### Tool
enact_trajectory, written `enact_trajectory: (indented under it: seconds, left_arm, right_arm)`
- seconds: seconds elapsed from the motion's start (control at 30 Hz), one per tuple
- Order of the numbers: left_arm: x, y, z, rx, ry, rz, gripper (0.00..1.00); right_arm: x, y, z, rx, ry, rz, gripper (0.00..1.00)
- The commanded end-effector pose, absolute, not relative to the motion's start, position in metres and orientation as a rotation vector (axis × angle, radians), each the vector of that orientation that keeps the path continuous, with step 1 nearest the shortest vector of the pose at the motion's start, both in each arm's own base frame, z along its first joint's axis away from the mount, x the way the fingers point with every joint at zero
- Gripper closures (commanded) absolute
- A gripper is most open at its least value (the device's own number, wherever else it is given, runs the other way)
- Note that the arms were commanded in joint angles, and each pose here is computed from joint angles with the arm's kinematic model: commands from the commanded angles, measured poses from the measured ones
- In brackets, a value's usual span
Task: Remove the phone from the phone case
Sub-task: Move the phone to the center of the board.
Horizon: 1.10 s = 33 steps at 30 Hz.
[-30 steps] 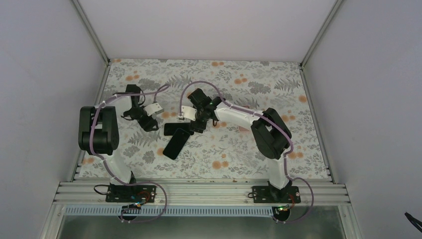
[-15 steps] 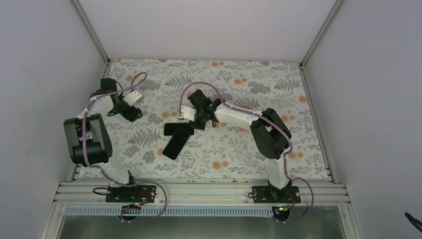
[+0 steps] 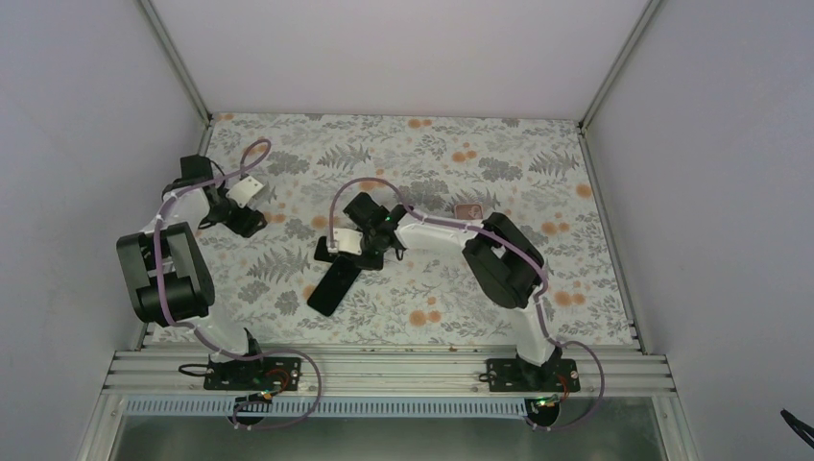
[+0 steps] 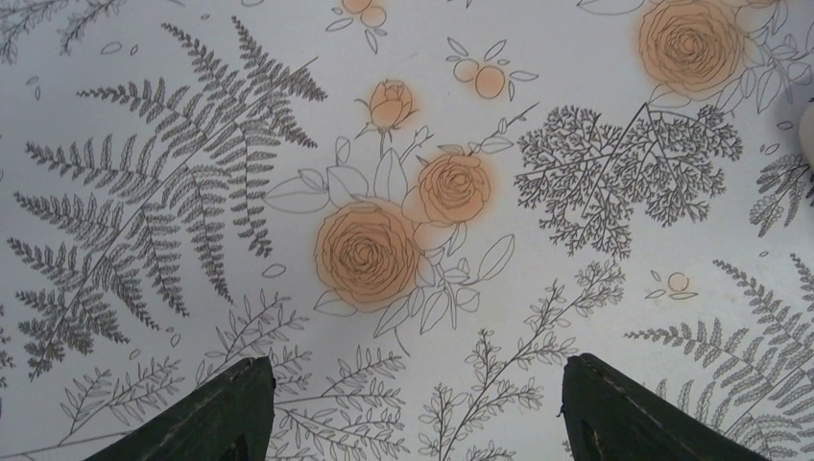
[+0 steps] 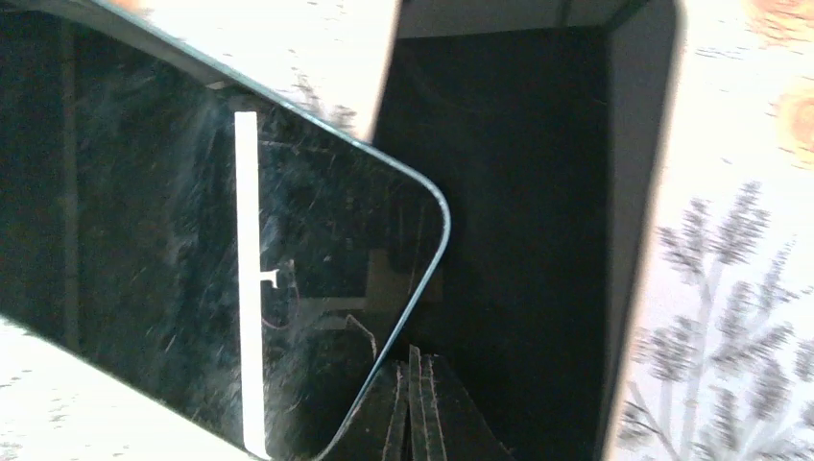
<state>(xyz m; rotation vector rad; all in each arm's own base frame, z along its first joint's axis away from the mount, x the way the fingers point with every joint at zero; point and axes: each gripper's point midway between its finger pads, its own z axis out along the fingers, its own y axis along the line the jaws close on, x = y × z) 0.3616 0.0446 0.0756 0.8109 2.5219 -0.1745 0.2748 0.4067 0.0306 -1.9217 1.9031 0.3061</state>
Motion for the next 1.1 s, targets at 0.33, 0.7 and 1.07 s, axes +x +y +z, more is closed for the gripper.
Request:
enact_trajectory:
  seconds: [0.33,0.7,1.07]
  left_arm:
    - [0.357,0.052,0.08,0.781,2.491,-0.2,0.25]
    - [0.354,0.063,0.082,0.757,2.493,-0.188,0.25]
    - [0.357,0.062,0.085,0.738,2.479,-0.213,0.25]
  right_arm:
    - [0.19,0.416,0.048,-2.12,1.849,0.6,0.96]
    - [0.233,0.418,0.063,-1.954,1.874,0.423,0.42]
    - [0.278,0.415,0.067,-1.761,1.949,0.237,0.18]
